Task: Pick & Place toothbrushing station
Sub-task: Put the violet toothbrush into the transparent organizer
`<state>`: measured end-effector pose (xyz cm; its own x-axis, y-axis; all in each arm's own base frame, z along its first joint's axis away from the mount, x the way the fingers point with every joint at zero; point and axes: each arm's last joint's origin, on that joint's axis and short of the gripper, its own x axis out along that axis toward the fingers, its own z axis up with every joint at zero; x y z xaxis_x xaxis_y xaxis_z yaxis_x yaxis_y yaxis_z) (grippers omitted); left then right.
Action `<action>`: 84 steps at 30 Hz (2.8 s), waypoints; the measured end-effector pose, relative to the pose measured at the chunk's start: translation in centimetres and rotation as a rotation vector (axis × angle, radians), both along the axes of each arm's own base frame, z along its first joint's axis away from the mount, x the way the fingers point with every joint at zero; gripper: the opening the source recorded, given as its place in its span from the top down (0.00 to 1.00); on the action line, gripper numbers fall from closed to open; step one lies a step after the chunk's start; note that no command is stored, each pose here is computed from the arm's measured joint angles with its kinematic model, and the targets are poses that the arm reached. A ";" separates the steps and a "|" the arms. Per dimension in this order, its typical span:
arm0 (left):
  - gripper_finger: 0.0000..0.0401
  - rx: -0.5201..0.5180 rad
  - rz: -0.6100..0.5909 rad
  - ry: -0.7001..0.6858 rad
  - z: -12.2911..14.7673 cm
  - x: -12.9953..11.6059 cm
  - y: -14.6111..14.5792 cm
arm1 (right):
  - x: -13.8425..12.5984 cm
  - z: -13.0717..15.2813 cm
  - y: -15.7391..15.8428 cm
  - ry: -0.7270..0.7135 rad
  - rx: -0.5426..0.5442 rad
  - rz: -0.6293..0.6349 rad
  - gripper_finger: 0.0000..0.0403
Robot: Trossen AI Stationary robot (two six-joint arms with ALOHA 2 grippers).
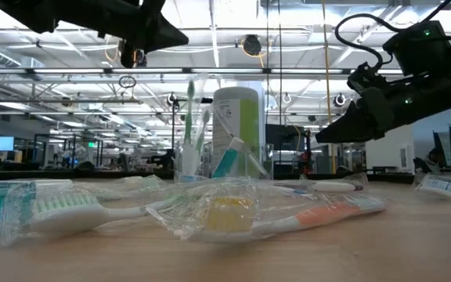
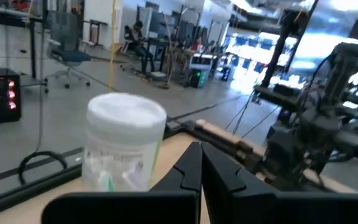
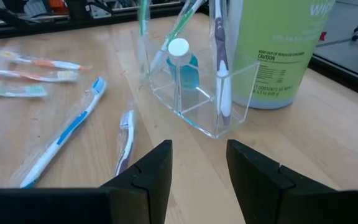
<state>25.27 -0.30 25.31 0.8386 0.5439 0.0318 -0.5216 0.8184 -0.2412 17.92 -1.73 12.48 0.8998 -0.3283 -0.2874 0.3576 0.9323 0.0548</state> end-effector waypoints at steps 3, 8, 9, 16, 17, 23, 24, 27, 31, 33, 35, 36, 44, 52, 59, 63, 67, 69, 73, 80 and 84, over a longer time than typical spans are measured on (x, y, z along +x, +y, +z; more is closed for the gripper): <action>1.00 0.002 0.052 0.033 -0.7 0.4 0.2 | 0.0 0.0 0.0 0.000 0.000 0.000 0.64; 0.99 -0.008 0.129 0.052 -1.2 0.5 0.6 | 0.0 0.0 0.0 0.000 0.000 0.000 0.64; 0.98 -0.007 0.133 0.062 -1.3 0.5 0.7 | 0.0 0.0 0.0 0.000 0.000 0.000 0.64; 0.96 0.207 0.133 0.256 -0.8 -0.4 0.9 | 0.0 0.0 0.1 -0.008 0.031 0.019 0.64; 0.95 0.214 0.133 0.264 -0.5 -0.8 0.9 | 0.0 0.0 0.1 -0.008 0.032 0.023 0.64; 0.78 0.129 0.125 0.384 -0.6 -3.2 1.0 | 0.1 0.2 0.6 -0.029 0.043 0.045 0.64; 0.75 0.113 0.125 0.412 -0.7 -3.6 1.0 | 0.2 0.3 0.7 -0.049 0.048 0.048 0.64; 0.67 0.088 0.118 0.466 -0.9 -4.7 1.1 | 0.3 0.9 1.0 -0.108 0.058 0.082 0.64; 0.61 0.076 0.121 0.474 -0.8 -5.3 1.1 | 0.9 1.7 1.3 -0.160 0.069 0.147 0.64; 0.60 0.079 0.120 0.466 -0.6 -5.3 1.1 | 1.4 2.2 1.3 -0.169 0.063 0.170 0.62; 0.59 0.081 0.120 0.465 -0.6 -5.4 1.1 | 2.1 2.8 1.4 -0.172 0.055 0.198 0.58; 0.59 0.081 0.120 0.464 -0.6 -5.4 1.1 | 2.6 3.1 1.4 -0.168 0.051 0.205 0.56; 0.59 0.085 0.152 0.474 -0.5 -5.4 1.9 | 6.4 3.9 1.6 0.007 0.102 0.243 0.43; 0.59 0.058 0.123 0.462 -0.5 -5.3 2.8 | 10.8 2.7 1.3 0.224 0.138 0.213 0.45; 0.59 0.054 0.119 0.456 -0.5 -5.3 2.9 | 12.7 0.3 0.2 0.322 0.156 0.169 0.45; 0.59 0.054 0.112 0.458 -0.5 -5.3 2.9 | 12.9 -1.5 -0.3 0.385 0.168 0.151 0.46; 0.59 0.055 0.114 0.461 -0.5 -5.3 3.0 | 13.1 -2.6 -0.3 0.406 0.164 0.145 0.49; 0.59 0.055 0.114 0.461 -0.5 -5.3 3.0 | 13.1 -2.9 -0.3 0.419 0.158 0.149 0.51; 0.59 0.055 0.114 0.461 -0.5 -5.3 3.0 | 13.1 -3.2 -0.3 0.435 0.143 0.153 0.60; 0.59 0.054 0.114 0.470 -0.6 -5.3 3.0 | 13.1 -3.1 -0.2 0.431 0.161 0.139 0.79; 0.59 0.052 0.113 0.489 -0.7 -5.4 3.0 | 13.1 -3.1 -0.2 0.416 0.203 0.116 0.89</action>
